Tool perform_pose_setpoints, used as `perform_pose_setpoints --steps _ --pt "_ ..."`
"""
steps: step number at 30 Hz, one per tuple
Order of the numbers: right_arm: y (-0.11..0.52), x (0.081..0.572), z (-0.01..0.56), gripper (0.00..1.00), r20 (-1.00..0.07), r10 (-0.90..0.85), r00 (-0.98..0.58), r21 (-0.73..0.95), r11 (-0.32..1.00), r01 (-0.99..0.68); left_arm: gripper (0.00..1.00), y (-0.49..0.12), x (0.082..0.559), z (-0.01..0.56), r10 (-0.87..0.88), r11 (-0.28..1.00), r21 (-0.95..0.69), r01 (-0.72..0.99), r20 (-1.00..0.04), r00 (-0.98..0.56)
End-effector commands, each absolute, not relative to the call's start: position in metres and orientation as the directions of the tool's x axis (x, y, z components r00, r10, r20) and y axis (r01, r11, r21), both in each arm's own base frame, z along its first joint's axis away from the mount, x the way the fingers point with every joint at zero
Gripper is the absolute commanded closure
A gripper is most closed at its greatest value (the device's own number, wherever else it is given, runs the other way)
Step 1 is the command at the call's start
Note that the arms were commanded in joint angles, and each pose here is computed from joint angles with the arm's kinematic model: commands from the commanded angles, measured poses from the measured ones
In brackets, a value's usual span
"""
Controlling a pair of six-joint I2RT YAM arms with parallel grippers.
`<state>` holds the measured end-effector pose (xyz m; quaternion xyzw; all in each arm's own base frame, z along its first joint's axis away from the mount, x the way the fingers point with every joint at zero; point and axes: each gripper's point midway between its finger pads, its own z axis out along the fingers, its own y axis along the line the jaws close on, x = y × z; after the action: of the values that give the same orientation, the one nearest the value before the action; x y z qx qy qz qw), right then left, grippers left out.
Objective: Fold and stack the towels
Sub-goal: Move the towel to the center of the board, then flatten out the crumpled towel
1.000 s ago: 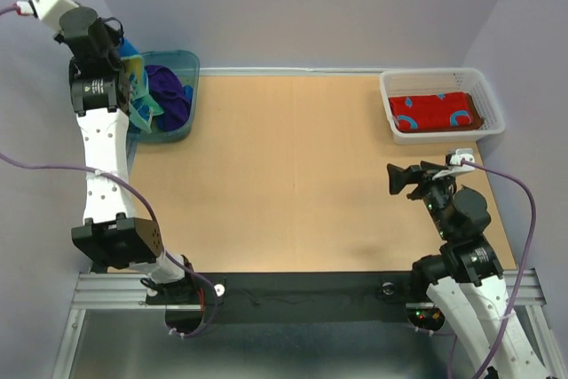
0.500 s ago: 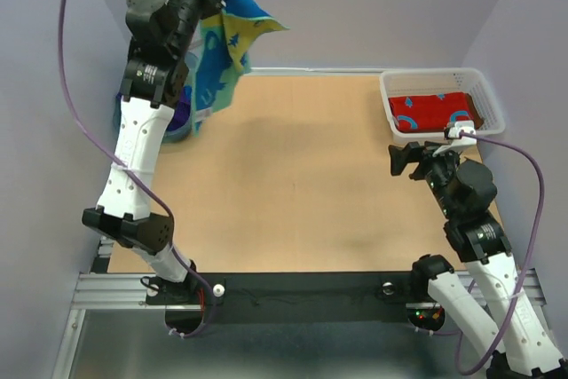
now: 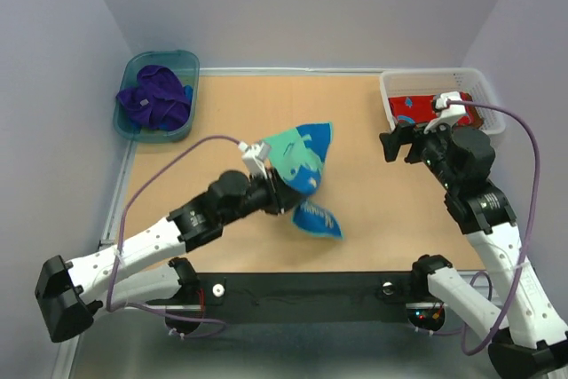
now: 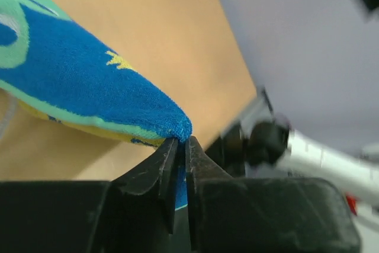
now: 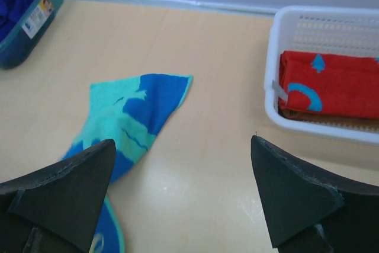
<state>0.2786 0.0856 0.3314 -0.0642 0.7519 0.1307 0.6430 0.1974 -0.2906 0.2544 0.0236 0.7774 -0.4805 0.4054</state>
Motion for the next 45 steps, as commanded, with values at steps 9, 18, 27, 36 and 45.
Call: perform_pose_setpoints --steps 9,18,27,36,45 --pt "0.128 0.308 0.251 0.09 -0.855 0.029 -0.518 0.236 0.911 -0.338 0.18 -0.240 0.150 0.223 -0.438 0.603 -0.750 0.270 -0.595 -0.674" --pt "0.139 0.381 0.174 0.40 -0.734 -0.182 -0.654 0.113 0.918 -0.381 0.27 -0.220 0.258 0.168 -0.278 0.842 -0.508 0.180 -0.695 -0.663" --pt "0.170 0.433 0.137 0.44 -0.699 -0.338 -0.630 0.103 0.825 -0.556 0.26 -0.211 0.349 0.115 0.003 0.955 -0.219 0.202 -0.671 -0.741" --pt "0.193 0.457 0.090 0.50 -0.655 -0.392 -0.646 0.167 0.758 -0.630 0.27 -0.207 0.379 0.070 0.158 0.960 -0.104 0.261 -0.569 -0.807" --pt "0.196 0.471 0.055 0.51 -0.615 -0.434 -0.658 0.139 0.762 -0.632 0.29 -0.208 0.391 0.050 0.179 0.955 -0.107 0.277 -0.539 -0.823"
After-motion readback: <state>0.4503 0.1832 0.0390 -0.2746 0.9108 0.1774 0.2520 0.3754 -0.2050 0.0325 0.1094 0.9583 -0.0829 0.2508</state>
